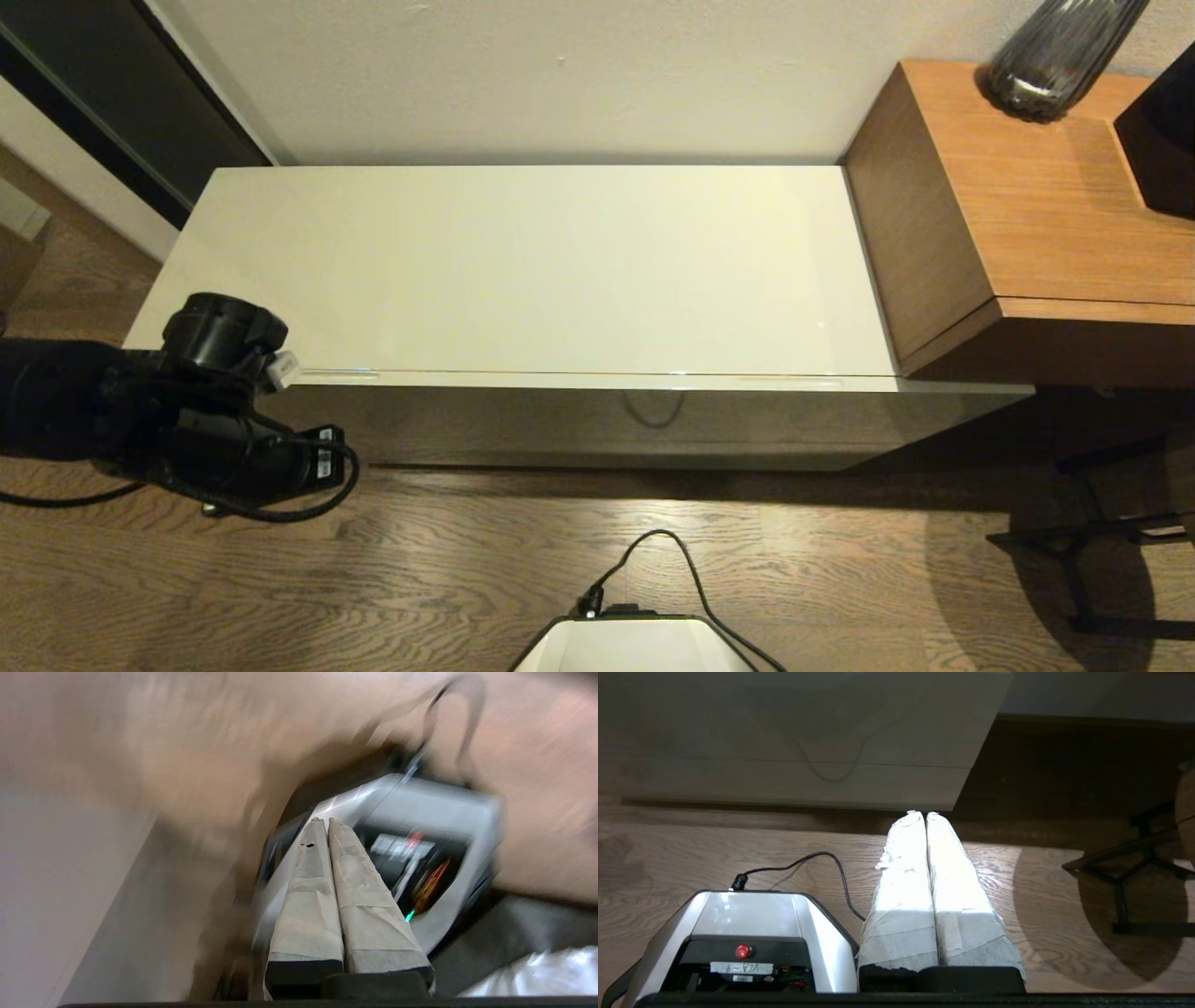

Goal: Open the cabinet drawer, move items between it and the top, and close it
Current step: Open the drawer

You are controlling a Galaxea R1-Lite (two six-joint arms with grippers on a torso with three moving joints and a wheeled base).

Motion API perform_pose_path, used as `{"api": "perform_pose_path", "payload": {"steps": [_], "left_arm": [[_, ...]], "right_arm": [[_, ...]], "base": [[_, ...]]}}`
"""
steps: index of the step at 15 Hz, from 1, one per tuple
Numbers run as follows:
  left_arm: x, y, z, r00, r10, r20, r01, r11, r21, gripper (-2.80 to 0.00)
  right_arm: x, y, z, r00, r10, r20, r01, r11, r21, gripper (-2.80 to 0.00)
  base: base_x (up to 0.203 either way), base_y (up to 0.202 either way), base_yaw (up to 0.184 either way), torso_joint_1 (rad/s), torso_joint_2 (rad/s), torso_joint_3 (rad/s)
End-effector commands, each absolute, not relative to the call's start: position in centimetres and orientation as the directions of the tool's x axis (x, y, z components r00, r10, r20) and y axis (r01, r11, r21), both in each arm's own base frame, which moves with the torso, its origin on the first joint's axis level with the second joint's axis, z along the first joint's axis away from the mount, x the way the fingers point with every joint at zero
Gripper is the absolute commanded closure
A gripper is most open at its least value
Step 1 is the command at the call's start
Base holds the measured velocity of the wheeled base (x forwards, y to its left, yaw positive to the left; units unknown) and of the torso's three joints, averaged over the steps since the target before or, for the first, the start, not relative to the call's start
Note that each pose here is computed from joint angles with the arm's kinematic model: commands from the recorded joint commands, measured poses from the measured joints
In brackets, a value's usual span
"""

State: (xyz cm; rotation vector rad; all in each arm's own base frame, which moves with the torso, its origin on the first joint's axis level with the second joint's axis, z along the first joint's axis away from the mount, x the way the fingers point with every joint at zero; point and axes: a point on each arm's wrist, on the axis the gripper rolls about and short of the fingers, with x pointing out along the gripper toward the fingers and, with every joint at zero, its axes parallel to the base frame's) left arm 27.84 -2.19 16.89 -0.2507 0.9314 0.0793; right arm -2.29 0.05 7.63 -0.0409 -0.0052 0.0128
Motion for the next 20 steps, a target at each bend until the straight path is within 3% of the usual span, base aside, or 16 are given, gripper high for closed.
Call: {"api": "perform_pose_path", "payload": {"steps": [1, 8, 20], "left_arm": [[29.9, -2.2, 17.6, 0.644, -0.031, -0.764, -0.184, 0.963, -0.195, 0.00], [36.3, -2.2, 17.5, 0.689, 0.038, -0.724, -0.222, 0.962, -0.161, 0.00], [35.2, -2.0, 20.5, 0.731, 0.032, -0.682, -0.196, 0.967, -0.164, 0.00]], "right_arm": [[-2.3, 0.0, 7.6, 1.000, 0.014, 0.003, -0.014, 0.999, -0.041, 0.00], [-2.3, 0.0, 7.6, 1.000, 0.014, 0.003, -0.014, 0.999, -0.041, 0.00], [-2.3, 0.0, 7.6, 1.000, 0.014, 0.003, -0.014, 0.999, -0.041, 0.00]], "base": [[0.000, 0.000, 0.000, 0.000, 0.00, 0.000], [0.000, 0.000, 0.000, 0.000, 0.00, 0.000], [0.000, 0.000, 0.000, 0.000, 0.00, 0.000]]}}
